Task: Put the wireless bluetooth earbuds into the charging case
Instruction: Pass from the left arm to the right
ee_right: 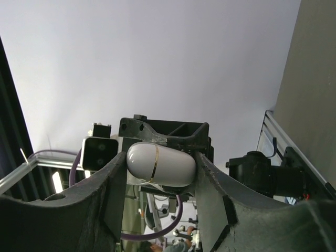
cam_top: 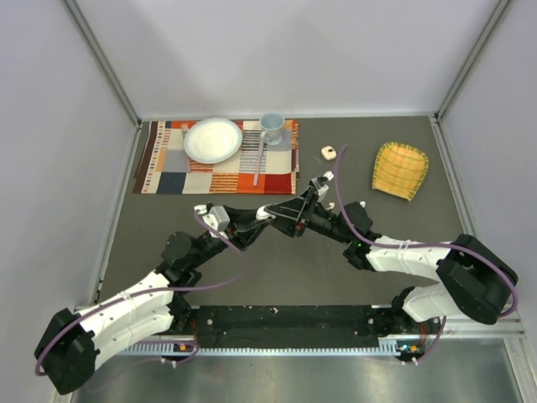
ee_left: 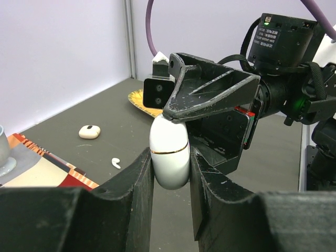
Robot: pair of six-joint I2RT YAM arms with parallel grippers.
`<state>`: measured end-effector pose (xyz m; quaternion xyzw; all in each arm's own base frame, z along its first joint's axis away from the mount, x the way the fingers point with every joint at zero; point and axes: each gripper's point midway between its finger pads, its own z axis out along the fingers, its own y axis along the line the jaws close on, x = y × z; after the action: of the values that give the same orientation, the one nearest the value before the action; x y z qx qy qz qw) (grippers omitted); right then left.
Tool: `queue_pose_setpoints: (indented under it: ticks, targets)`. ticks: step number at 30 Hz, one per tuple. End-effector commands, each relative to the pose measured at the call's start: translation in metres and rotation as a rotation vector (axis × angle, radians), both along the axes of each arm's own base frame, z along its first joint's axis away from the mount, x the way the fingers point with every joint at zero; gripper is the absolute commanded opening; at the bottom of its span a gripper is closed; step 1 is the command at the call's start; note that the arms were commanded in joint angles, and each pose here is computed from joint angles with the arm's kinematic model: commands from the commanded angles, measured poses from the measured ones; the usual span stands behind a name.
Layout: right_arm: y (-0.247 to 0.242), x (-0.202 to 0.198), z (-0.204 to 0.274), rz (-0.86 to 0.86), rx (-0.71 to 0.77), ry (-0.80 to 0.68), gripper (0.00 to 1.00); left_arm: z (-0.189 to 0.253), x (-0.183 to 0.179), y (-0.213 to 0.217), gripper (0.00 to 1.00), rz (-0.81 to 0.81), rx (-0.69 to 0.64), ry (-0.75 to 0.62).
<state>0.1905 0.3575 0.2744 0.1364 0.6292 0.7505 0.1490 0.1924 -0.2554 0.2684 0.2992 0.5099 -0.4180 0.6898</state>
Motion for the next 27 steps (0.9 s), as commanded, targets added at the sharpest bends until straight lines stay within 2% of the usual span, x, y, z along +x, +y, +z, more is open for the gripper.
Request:
queue_pose_setpoints:
  ticks: [1,2,4,5,7,9,16,19,25,27]
  targets:
    - [-0.004,-0.009,0.036,0.006,0.103,-0.072,0.29,0.011,-0.004,-0.005,0.02,-0.035,0.006,-0.028]
    - [-0.004,-0.009,0.034,0.007,0.1,-0.07,0.29,0.007,-0.003,-0.006,0.08,-0.037,0.019,-0.012]
    - [-0.004,-0.01,0.036,0.008,0.1,-0.082,0.2,0.008,-0.002,-0.008,0.13,-0.038,0.021,0.002]
    - [-0.003,-0.01,0.035,0.013,0.092,-0.085,0.19,0.007,-0.001,-0.008,0.18,-0.036,0.021,0.019]
    - [-0.001,-0.011,0.034,0.017,0.076,-0.092,0.18,0.007,0.0,-0.01,0.22,-0.039,0.023,0.029]
    - [-0.001,-0.011,0.034,0.013,0.068,-0.099,0.18,0.004,0.001,-0.012,0.31,-0.046,0.028,0.045]
    - [-0.002,-0.01,0.032,-0.003,0.036,-0.109,0.16,0.007,0.003,-0.014,0.42,-0.047,0.017,0.062]
    - [-0.002,-0.01,0.029,-0.006,0.024,-0.11,0.16,0.007,0.003,-0.015,0.43,-0.051,0.019,0.069]
    - [-0.003,-0.01,0.028,-0.007,0.028,-0.109,0.16,0.007,0.003,-0.015,0.39,-0.056,0.018,0.068]
    - [-0.004,-0.01,0.029,-0.009,0.033,-0.11,0.16,0.008,0.002,-0.015,0.31,-0.057,0.014,0.062]
